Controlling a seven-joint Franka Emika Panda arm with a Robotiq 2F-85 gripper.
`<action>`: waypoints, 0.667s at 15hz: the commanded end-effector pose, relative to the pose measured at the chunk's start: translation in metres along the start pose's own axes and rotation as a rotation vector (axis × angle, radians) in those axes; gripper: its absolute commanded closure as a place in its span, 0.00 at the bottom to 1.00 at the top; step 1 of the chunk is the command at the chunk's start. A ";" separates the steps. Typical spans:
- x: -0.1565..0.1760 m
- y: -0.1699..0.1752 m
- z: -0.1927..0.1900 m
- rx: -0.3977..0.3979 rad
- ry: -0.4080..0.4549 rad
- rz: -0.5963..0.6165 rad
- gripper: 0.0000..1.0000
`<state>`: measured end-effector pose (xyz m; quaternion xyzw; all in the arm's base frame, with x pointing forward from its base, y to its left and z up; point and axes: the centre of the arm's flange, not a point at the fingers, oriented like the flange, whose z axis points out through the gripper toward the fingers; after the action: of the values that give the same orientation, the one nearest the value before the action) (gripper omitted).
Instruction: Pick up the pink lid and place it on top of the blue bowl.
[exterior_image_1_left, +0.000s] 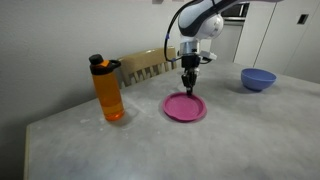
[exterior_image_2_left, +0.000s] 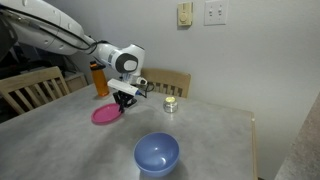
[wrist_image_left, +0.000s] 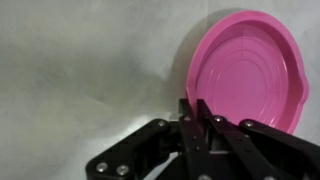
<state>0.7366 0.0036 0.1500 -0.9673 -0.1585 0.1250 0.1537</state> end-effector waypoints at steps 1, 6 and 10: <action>-0.025 -0.008 -0.039 -0.046 -0.042 -0.020 0.98; -0.079 0.023 -0.097 -0.103 -0.134 -0.070 0.98; -0.130 0.079 -0.140 -0.231 -0.210 -0.142 0.98</action>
<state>0.7125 -0.1008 0.2578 -0.9567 -0.2193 0.1786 0.0690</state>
